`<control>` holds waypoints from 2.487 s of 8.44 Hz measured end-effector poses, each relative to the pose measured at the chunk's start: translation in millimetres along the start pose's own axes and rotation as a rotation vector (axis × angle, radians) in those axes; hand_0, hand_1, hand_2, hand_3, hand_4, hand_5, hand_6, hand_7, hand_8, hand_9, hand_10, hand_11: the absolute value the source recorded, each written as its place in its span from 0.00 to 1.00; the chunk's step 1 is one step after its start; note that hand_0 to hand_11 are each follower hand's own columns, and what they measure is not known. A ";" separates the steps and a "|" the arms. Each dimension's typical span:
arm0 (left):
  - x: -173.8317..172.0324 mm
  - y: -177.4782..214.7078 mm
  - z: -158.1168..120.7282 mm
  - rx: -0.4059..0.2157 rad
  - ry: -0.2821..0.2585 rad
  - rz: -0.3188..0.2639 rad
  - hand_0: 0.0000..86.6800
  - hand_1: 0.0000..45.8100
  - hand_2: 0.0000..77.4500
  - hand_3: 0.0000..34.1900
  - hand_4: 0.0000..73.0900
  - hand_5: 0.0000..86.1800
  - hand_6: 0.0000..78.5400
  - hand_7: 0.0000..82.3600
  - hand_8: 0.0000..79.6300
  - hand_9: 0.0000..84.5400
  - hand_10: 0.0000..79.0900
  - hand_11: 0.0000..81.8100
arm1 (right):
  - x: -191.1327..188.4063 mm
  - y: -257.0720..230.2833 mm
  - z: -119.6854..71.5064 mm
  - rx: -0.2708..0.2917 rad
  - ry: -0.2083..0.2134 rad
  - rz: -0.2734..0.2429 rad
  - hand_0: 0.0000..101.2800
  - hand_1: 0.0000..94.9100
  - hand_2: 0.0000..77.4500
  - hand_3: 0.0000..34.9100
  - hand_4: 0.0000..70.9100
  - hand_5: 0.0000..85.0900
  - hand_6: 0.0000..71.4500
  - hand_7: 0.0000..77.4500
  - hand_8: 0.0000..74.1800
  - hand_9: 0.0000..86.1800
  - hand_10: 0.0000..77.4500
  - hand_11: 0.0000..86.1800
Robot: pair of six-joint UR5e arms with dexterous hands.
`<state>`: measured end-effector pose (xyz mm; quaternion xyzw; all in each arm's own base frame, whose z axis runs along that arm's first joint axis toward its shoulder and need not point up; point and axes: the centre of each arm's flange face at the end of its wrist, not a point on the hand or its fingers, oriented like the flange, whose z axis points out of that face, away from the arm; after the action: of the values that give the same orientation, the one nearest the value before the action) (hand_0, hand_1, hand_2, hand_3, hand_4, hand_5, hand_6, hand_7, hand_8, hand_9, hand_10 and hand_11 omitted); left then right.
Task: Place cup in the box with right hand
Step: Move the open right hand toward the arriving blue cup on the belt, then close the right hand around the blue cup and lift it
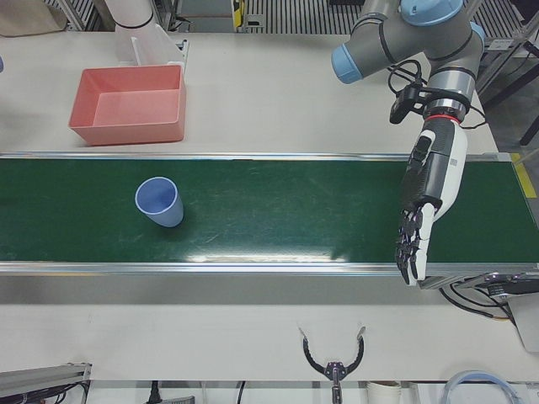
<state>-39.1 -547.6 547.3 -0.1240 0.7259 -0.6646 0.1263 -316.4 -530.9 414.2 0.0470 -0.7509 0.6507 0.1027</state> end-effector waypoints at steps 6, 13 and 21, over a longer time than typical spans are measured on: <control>0.0 -0.1 0.0 0.000 0.000 0.001 0.00 0.01 0.01 0.00 0.01 0.01 0.00 0.01 0.00 0.00 0.00 0.00 | 1.2 5.5 1.4 -0.009 0.005 0.006 0.55 0.18 0.01 0.00 0.28 0.07 0.08 0.26 0.11 0.18 0.03 0.06; 0.0 -0.1 0.0 0.000 0.000 0.001 0.00 0.01 0.01 0.00 0.01 0.01 0.00 0.01 0.00 0.00 0.00 0.00 | 7.1 9.9 0.6 -0.015 0.013 -0.009 0.55 0.20 0.04 0.00 0.28 0.07 0.08 0.25 0.11 0.18 0.03 0.05; 0.1 -0.2 -0.1 0.000 0.000 0.000 0.00 0.01 0.01 0.00 0.01 0.00 0.00 0.01 0.00 0.00 0.00 0.00 | 12.0 18.7 2.0 -0.025 0.017 -0.021 0.54 0.11 0.04 0.00 0.32 0.08 0.08 0.27 0.11 0.18 0.02 0.05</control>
<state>-39.2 -547.6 547.6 -0.1238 0.7258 -0.6647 0.1263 -332.1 -529.3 398.4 0.0481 -0.7574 0.6407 0.1165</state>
